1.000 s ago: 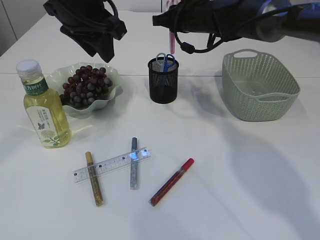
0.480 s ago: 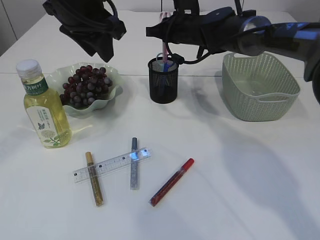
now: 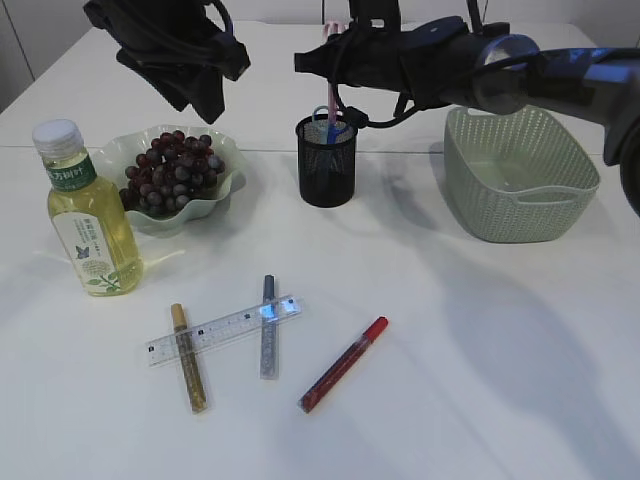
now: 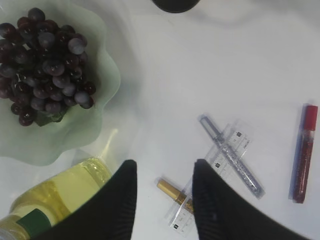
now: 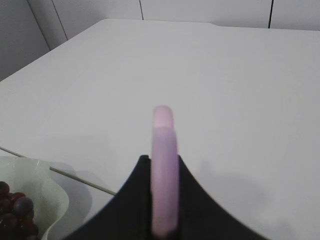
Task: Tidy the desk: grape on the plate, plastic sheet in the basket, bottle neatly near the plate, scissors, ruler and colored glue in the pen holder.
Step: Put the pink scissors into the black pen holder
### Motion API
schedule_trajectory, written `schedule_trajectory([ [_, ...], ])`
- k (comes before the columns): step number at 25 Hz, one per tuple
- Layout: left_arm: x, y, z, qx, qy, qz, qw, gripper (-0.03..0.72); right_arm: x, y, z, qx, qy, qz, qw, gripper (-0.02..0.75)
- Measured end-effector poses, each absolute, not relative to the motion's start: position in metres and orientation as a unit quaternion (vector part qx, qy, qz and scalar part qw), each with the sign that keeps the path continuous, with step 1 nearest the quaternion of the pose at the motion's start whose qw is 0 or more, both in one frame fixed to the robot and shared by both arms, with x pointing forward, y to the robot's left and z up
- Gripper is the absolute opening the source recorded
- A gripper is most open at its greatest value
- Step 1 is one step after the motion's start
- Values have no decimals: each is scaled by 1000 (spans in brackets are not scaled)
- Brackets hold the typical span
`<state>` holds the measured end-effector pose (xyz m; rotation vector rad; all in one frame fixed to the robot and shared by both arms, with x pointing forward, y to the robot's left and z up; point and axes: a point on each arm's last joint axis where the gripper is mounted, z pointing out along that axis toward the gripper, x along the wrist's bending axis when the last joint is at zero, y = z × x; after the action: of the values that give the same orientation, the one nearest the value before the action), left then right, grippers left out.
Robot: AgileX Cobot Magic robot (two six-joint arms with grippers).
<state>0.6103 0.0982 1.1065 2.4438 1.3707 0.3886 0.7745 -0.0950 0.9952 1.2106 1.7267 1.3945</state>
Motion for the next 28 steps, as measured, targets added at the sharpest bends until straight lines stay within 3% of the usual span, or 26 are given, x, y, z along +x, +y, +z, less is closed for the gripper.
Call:
schedule_trajectory([
  [28, 610, 98, 1107, 853, 479, 136, 156, 272, 775, -94, 993, 457, 652, 524, 302, 68],
])
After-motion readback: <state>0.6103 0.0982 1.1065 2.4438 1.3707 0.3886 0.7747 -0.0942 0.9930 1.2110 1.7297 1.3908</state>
